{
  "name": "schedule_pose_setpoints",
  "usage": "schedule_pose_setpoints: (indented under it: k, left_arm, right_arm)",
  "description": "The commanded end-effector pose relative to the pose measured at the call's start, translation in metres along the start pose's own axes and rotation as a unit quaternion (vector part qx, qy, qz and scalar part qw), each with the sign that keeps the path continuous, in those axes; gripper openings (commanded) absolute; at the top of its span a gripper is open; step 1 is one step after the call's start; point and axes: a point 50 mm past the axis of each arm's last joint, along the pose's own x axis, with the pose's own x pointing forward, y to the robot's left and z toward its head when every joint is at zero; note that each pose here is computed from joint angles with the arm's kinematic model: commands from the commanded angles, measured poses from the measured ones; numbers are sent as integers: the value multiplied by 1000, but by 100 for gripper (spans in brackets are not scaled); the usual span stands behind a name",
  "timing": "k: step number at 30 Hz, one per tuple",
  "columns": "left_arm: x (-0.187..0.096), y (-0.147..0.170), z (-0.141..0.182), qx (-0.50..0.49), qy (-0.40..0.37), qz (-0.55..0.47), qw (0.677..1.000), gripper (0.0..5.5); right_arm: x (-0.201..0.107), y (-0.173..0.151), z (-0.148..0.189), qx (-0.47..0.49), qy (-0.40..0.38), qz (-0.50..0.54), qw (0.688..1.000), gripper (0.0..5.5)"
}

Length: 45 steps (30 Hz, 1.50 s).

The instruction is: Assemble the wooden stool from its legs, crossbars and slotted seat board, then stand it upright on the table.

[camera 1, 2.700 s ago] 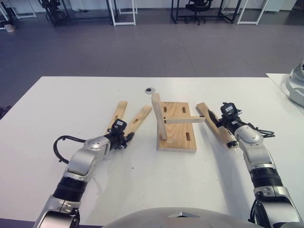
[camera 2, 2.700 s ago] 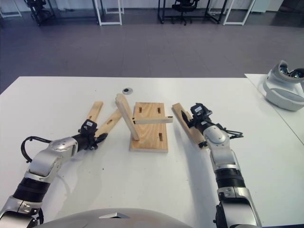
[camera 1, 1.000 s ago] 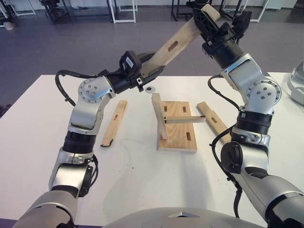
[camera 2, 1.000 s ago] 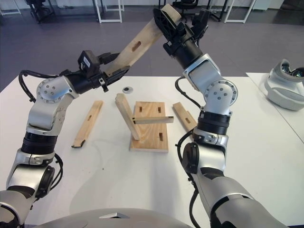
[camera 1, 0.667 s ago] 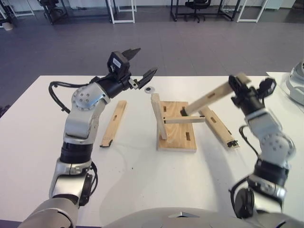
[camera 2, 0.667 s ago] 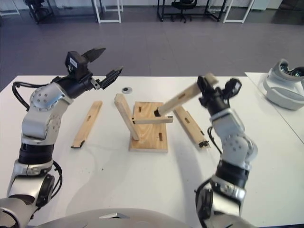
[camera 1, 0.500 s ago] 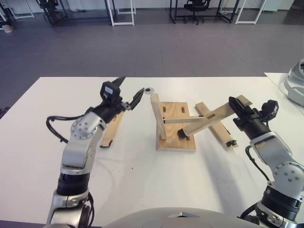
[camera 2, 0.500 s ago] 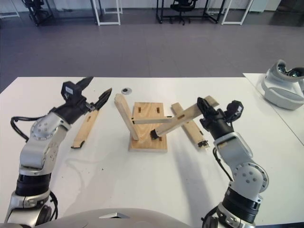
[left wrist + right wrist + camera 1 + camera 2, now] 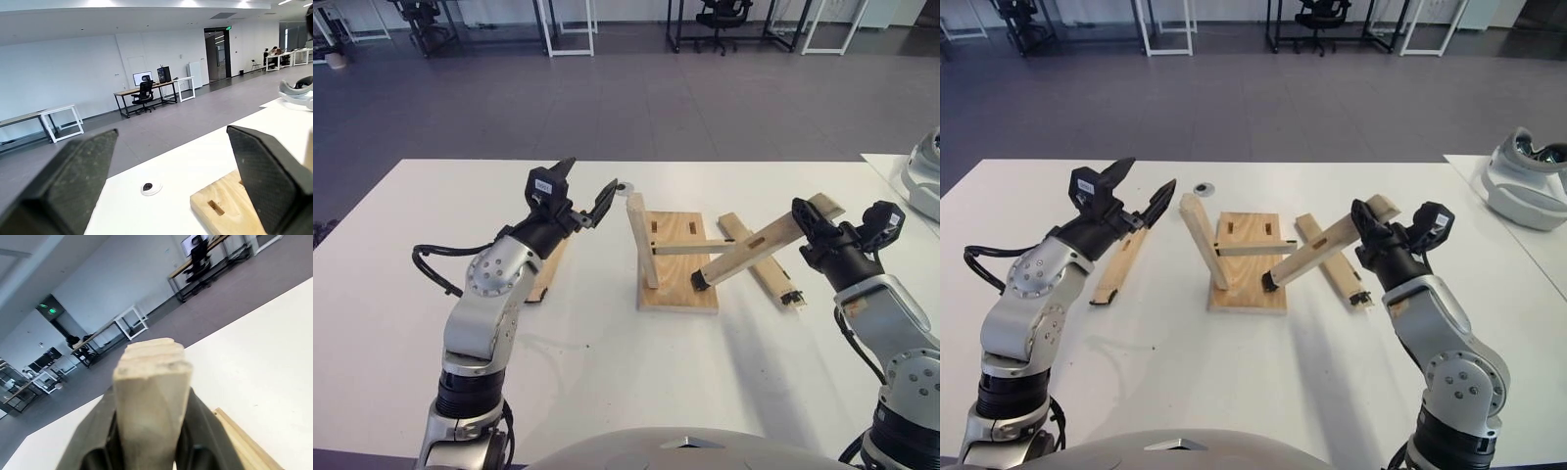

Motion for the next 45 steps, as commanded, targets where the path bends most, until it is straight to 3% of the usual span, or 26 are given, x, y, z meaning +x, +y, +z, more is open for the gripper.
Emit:
schedule_pose_setpoints:
  k: [1,5,14,19,20,26,30,34,39,42,45]
  left_arm:
    - [4,-5,5,-10,-5,-7,1000,410]
    - [7,-12,8,-23,-13,-18,999,410]
    - [15,-20,12,-35,-24,-36,998,410]
    - [18,-34,11,-54,-24,-39,997,410]
    - [19,-36,10,-58,-20,-35,997,410]
    - [23,-48,-3,-84,27,44,995,410]
    - [27,-52,1,-88,27,59,994,410]
    - [35,-58,10,-94,23,73,993,410]
    - [23,-39,-7,-96,57,125,986,410]
    - [8,-22,-19,-77,78,142,984,410]
    - [-9,-11,-34,-37,119,116,985,410]
  right_arm:
    - [-3,-10,-1,-65,2,-51,997,101]
    - [1,3,-8,-121,0,-30,992,101]
    - [4,2,-45,-175,93,-14,980,101]
    - [3,6,-58,-247,154,14,957,102]
    - [4,6,-59,-252,161,14,954,142]
    - [6,24,-61,-279,177,100,939,265]
    - [12,41,-46,-263,118,153,945,265]
    - [11,49,-51,-283,134,186,931,265]
    - [14,43,-35,-247,93,185,946,265]
    - [10,38,-27,-270,90,243,927,265]
    - [-6,19,-25,-302,136,307,893,265]
